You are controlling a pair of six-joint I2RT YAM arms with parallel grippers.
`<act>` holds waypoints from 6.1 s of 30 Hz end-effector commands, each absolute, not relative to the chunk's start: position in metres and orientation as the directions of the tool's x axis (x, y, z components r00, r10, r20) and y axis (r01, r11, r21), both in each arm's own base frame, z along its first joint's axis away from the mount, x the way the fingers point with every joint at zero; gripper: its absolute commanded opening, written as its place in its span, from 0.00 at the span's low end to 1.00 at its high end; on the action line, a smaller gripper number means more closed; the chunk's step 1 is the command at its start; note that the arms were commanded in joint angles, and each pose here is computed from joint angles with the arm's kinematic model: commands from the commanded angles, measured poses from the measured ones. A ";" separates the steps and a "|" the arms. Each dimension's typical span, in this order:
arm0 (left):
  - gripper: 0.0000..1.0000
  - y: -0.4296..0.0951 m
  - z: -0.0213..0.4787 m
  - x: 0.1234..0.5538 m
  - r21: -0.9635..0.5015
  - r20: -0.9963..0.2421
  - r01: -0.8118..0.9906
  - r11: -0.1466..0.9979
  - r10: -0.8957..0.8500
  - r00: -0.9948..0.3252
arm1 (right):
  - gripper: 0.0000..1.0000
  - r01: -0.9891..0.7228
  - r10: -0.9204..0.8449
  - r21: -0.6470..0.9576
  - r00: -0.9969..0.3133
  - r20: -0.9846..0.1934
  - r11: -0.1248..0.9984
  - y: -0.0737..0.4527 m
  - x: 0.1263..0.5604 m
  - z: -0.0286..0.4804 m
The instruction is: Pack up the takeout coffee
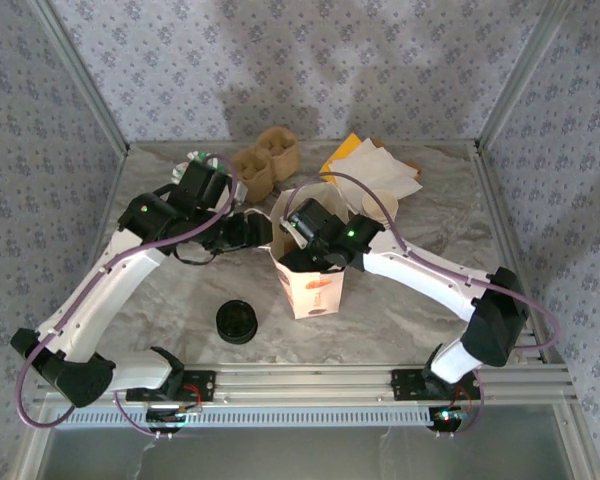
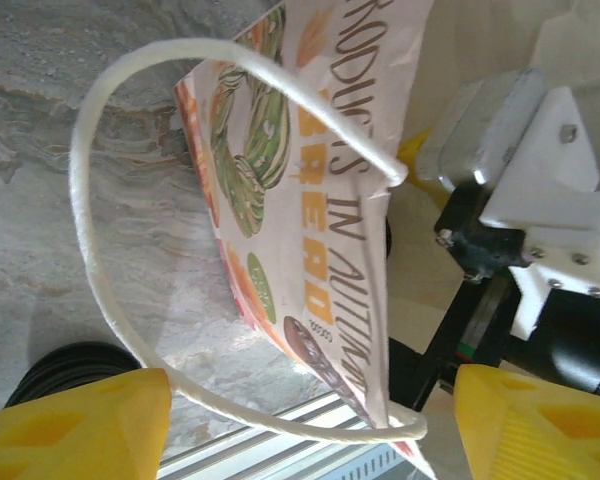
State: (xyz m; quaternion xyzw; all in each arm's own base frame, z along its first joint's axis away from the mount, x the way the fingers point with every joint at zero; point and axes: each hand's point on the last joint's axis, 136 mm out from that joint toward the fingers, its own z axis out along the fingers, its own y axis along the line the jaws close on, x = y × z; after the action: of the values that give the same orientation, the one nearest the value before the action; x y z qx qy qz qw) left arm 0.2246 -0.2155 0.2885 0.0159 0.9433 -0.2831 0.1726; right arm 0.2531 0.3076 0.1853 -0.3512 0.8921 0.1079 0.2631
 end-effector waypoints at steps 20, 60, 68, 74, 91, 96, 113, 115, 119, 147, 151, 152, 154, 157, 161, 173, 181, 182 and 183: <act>0.26 -0.229 0.279 0.234 -0.531 -0.329 0.121 0.839 -0.072 -0.941 | 0.99 -0.585 -0.459 0.063 -0.694 -0.554 0.808 0.307 0.258 0.195; 0.09 -0.233 0.286 0.235 -0.515 -0.352 0.140 0.846 -0.059 -0.934 | 0.99 -0.573 -0.336 0.256 -0.725 -0.602 0.778 0.323 0.255 0.217; 0.08 -0.233 0.285 0.236 -0.511 -0.348 0.137 0.848 -0.059 -0.935 | 1.00 -0.672 -0.391 0.233 -0.639 -0.663 0.703 0.325 0.247 0.224; 0.08 -0.234 0.285 0.237 -0.510 -0.347 0.137 0.849 -0.058 -0.936 | 1.00 -0.727 -0.435 0.218 -0.593 -0.678 0.651 0.329 0.240 0.222; 0.07 -0.234 0.288 0.238 -0.503 -0.348 0.138 0.853 -0.054 -0.936 | 1.00 -0.772 -0.408 0.158 -0.483 -0.774 0.615 0.329 0.244 0.241; 0.07 -0.234 0.288 0.237 -0.503 -0.349 0.137 0.853 -0.055 -0.935 | 1.00 -0.757 -0.383 0.146 -0.475 -0.792 0.637 0.324 0.249 0.251; 0.11 -0.235 0.298 0.239 -0.505 -0.369 0.149 0.850 -0.056 -0.928 | 1.00 -0.754 -0.305 0.128 -0.407 -0.861 0.645 0.313 0.253 0.309; 0.12 -0.235 0.298 0.239 -0.505 -0.368 0.148 0.850 -0.057 -0.928 | 1.00 -0.753 -0.297 0.127 -0.401 -0.867 0.646 0.311 0.253 0.315; 0.14 -0.236 0.303 0.240 -0.509 -0.377 0.153 0.847 -0.060 -0.924 | 1.00 -0.750 -0.277 0.128 -0.390 -0.878 0.649 0.308 0.252 0.327; 1.00 -0.187 0.455 0.271 -0.451 -0.755 0.287 0.845 -0.190 -0.627 | 1.00 -0.639 0.269 0.393 -0.287 -0.919 0.661 0.197 0.239 0.459; 1.00 -0.168 0.464 0.280 -0.436 -0.773 0.258 0.862 -0.211 -0.599 | 1.00 -0.564 0.339 0.390 -0.198 -0.920 0.728 0.162 0.240 0.466; 1.00 -0.164 0.466 0.282 -0.429 -0.777 0.251 0.868 -0.212 -0.593 | 1.00 -0.529 0.348 0.396 -0.194 -0.917 0.750 0.152 0.243 0.466; 1.00 -0.156 0.468 0.287 -0.421 -0.780 0.230 0.877 -0.221 -0.585 | 1.00 -0.462 0.350 0.405 -0.203 -0.914 0.789 0.136 0.249 0.464; 1.00 -0.145 0.467 0.297 -0.416 -0.780 0.191 0.889 -0.241 -0.578 | 1.00 -0.336 0.381 0.460 -0.277 -0.882 0.822 0.114 0.264 0.453; 1.00 -0.133 0.463 0.313 -0.407 -0.779 0.140 0.903 -0.263 -0.569 | 0.97 -0.187 0.496 0.616 -0.440 -0.749 0.765 0.094 0.292 0.432; 0.93 -0.086 0.392 0.358 -0.291 -0.617 -0.170 0.942 -0.320 -0.719 | 0.89 0.080 0.557 0.687 -0.656 -0.509 0.722 0.068 0.361 0.377; 0.88 -0.079 0.350 0.391 -0.197 -0.567 -0.241 0.950 -0.311 -0.763 | 0.88 -0.019 0.435 0.638 -0.716 -0.546 0.770 0.092 0.386 0.380; 0.87 -0.077 0.348 0.397 -0.201 -0.568 -0.247 0.948 -0.318 -0.759 | 0.88 -0.034 0.414 0.628 -0.724 -0.551 0.777 0.096 0.389 0.380; 0.85 -0.074 0.346 0.403 -0.203 -0.569 -0.258 0.945 -0.328 -0.754 | 0.87 -0.052 0.390 0.617 -0.732 -0.559 0.785 0.101 0.392 0.380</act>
State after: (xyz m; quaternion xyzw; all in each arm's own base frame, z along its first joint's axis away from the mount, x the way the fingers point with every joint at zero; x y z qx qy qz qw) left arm 0.3952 -0.0888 0.3376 -0.1385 0.9426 -0.0693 0.2957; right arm 0.3920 0.0887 0.3820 0.1374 0.8635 0.3173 0.3672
